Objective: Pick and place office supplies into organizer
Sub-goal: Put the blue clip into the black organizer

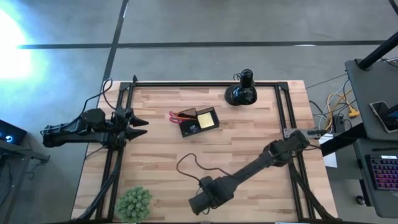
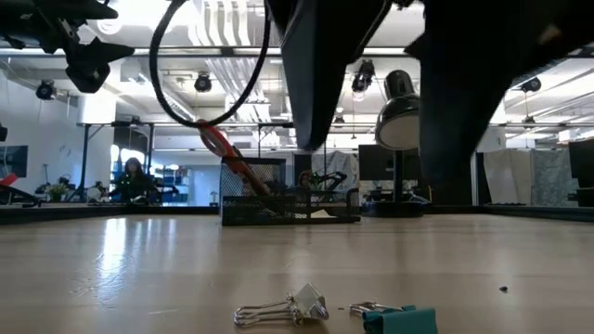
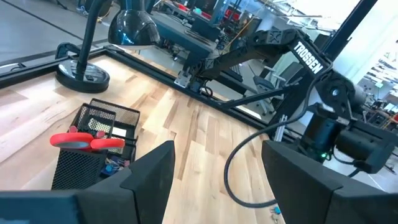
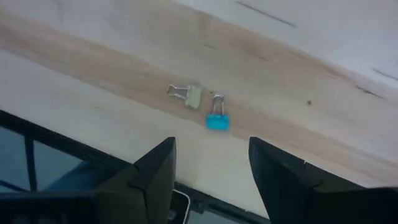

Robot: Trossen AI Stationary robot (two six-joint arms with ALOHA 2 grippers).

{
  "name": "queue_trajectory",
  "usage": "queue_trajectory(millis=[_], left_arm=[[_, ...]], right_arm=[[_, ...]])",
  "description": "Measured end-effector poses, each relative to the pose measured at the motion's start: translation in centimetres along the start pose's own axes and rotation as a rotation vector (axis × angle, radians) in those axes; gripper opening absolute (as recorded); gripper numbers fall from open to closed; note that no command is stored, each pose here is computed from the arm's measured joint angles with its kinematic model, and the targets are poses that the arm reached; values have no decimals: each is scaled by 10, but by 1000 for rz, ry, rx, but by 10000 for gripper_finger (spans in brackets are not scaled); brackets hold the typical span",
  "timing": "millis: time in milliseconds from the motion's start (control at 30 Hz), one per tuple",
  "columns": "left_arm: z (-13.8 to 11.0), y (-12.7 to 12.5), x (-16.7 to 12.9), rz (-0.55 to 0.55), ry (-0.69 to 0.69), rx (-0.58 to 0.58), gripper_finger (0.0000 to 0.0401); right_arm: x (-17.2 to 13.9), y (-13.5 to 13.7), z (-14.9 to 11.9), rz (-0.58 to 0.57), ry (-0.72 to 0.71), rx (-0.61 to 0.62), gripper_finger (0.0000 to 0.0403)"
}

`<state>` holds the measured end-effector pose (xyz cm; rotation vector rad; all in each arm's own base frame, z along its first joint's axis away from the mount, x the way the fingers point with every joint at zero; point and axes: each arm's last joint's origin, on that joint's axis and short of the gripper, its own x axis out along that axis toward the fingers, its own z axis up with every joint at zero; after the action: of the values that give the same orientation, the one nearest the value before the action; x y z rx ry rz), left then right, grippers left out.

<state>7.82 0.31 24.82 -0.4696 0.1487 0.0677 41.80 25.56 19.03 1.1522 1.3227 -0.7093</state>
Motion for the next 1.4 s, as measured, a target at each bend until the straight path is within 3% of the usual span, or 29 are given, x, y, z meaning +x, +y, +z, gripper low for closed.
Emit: queue_trajectory(millis=[133, 300, 567, 733, 867, 1067, 1267, 1400], left_arm=[[0, 0, 0, 0, 0, 0, 228], [0, 0, 0, -1, -1, -1, 228], [0, 0, 0, 0, 0, -1, 228], [0, 0, 0, 0, 0, -2, 228], [0, 0, 0, 0, 0, -2, 228], [0, 0, 0, 0, 0, -2, 228], [0, 0, 0, 0, 0, -2, 228], [0, 0, 0, 0, -1, -2, 228]], right_arm=[[15, -2, 0, 21, 40, -34, 192], [30, -11, 2, -32, 72, -31, 191], [35, -4, 3, 42, 92, -44, 191], [48, 1, 2, 29, 154, -51, 191], [44, 2, 4, 4, 98, -39, 191], [30, -8, 10, -158, 52, -70, 191], [26, 3, 6, -57, 71, -81, 191], [27, 0, 8, -83, 63, -46, 190]])
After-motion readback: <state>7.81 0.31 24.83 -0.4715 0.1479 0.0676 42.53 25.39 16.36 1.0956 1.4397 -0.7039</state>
